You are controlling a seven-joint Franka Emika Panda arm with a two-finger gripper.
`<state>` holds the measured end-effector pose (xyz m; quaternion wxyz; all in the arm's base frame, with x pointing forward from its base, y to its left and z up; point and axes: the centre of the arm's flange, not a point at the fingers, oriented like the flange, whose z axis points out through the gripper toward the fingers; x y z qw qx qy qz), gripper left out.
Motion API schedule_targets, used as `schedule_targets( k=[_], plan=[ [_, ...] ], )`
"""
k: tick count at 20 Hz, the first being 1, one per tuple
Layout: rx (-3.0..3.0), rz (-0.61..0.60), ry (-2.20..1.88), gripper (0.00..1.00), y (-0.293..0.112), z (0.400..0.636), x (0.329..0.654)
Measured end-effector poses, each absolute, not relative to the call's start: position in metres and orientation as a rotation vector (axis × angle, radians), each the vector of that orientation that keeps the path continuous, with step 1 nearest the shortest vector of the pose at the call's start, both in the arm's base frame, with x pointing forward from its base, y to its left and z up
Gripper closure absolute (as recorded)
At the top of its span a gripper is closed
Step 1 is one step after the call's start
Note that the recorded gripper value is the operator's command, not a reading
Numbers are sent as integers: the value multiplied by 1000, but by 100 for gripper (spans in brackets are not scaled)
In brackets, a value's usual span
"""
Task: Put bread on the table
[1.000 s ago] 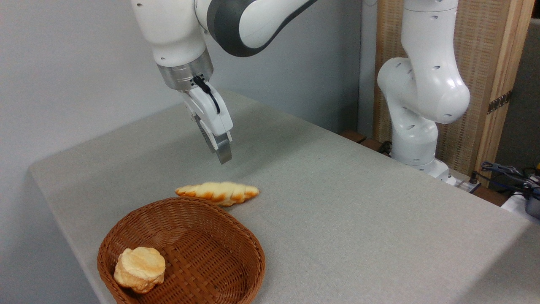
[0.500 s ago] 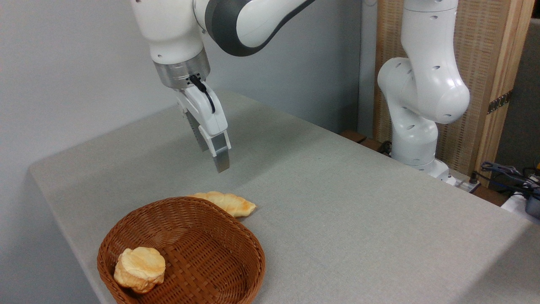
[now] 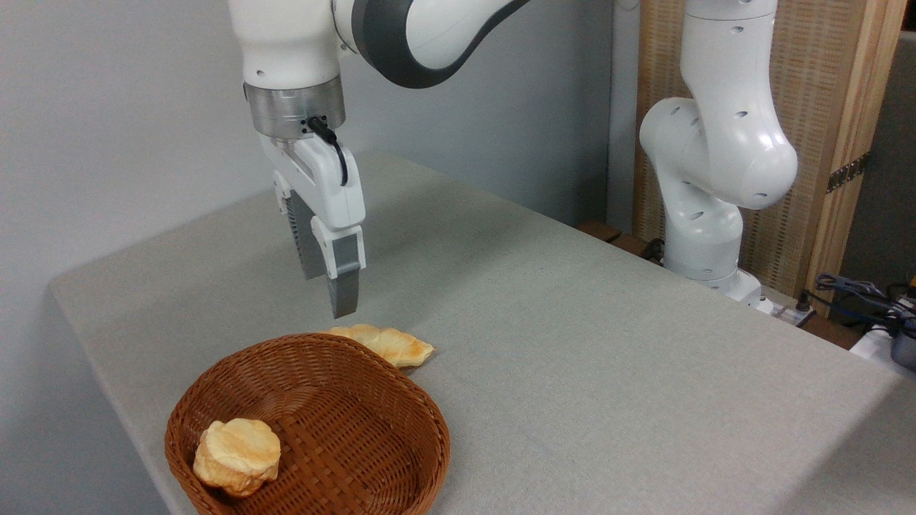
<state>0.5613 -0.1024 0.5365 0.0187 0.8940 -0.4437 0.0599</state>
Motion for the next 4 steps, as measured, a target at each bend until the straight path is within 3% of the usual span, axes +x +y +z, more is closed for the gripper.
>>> schedule_targets(
  k=[4],
  plan=[
    [2832,228,-1268,0,-87,539,567]
  ],
)
